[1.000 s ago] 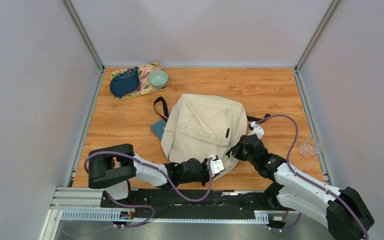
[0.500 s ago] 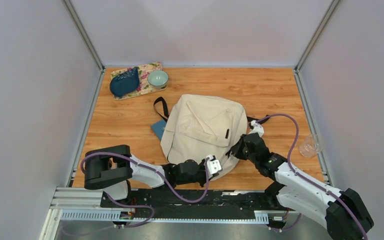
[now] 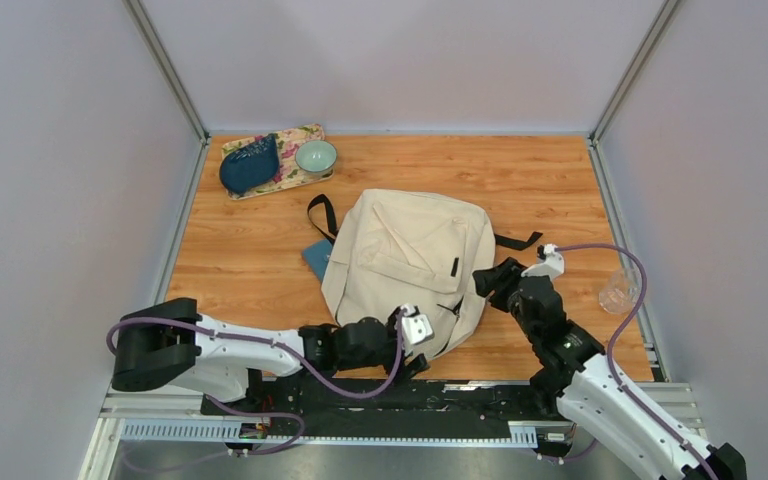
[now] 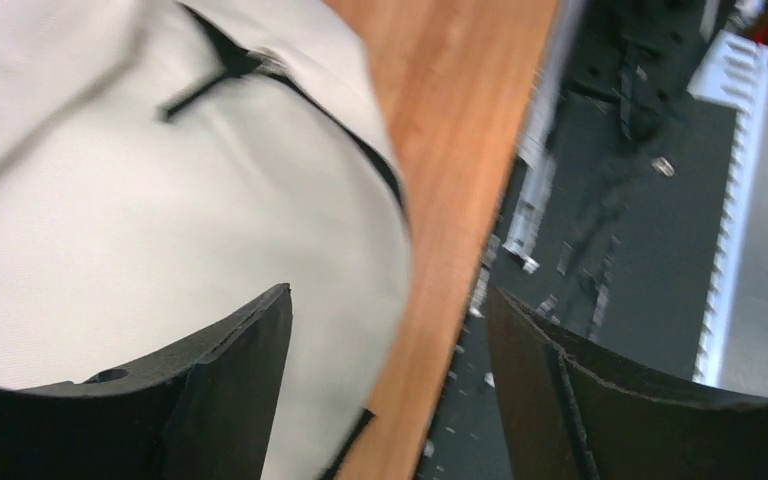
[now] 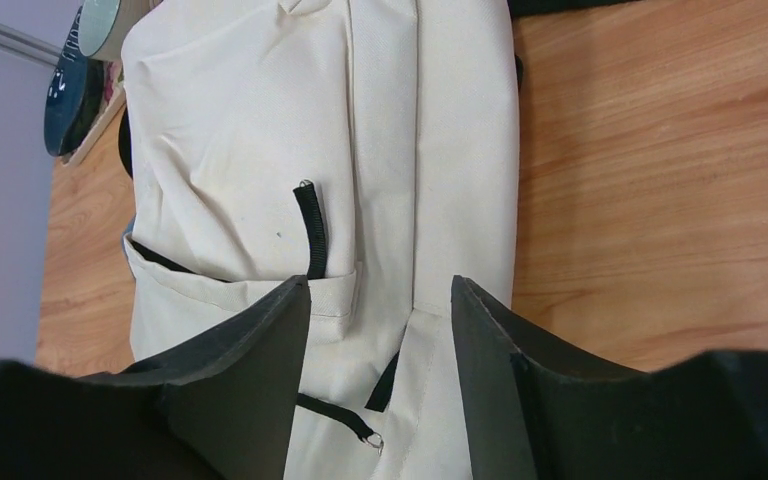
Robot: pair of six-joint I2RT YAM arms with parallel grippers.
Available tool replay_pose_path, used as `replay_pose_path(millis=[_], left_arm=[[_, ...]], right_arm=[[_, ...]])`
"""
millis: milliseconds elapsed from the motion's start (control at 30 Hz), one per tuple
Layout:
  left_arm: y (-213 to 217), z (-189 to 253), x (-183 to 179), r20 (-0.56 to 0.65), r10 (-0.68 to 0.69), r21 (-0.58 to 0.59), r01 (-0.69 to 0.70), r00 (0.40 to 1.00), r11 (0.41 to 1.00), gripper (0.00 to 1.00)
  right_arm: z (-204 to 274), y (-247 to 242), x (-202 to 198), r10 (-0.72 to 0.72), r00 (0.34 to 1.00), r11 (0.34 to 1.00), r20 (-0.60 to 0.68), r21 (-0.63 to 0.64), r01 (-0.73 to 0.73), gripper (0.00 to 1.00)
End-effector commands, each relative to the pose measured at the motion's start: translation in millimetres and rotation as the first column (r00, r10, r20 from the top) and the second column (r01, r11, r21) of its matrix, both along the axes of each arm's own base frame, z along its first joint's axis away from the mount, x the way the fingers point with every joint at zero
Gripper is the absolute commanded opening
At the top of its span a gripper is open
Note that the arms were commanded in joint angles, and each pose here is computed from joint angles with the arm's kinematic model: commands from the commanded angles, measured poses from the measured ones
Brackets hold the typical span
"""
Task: Pack the student bag
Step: Zip the student bag at the center of the board, then unzip the student bag at the center of the board.
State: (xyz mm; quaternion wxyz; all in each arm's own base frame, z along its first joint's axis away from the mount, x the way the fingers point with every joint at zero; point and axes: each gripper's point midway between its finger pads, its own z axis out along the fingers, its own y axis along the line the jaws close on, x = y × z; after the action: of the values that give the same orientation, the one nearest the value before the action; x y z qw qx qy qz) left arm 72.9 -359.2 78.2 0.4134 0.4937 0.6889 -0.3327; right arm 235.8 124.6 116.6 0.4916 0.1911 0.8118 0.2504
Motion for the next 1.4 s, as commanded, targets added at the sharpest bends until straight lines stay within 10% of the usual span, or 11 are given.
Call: replay_pose_path(millis=[0, 433, 900, 1367], left_arm=[[-1, 37, 47, -0.018, 0.160, -0.057, -0.160, 0.987, 0.985, 0.80], [-80, 75, 175, -0.175, 0.317, -0.035, -0.327, 0.932, 0.944, 0.85], [-88, 16, 210, -0.129, 0.445, 0.182, -0.420, 0.886, 0.889, 0.82], [-84, -10, 222, -0.074, 0.487, 0.282, -0.450, 0.870, 0.847, 0.47]], right_arm=[[-13, -9, -7, -0.054, 0.998, 0.998, -0.040, 0.029, 0.055, 0.58], [-46, 4, -15, -0.055, 0.991, 0.981, -0.125, 0.176, 0.077, 0.59], [-44, 9, -21, -0.028, 0.993, 0.972, -0.117, 0.228, 0.054, 0.59], [-40, 9, -23, -0.018, 0.994, 0.972, -0.110, 0.232, 0.044, 0.59]])
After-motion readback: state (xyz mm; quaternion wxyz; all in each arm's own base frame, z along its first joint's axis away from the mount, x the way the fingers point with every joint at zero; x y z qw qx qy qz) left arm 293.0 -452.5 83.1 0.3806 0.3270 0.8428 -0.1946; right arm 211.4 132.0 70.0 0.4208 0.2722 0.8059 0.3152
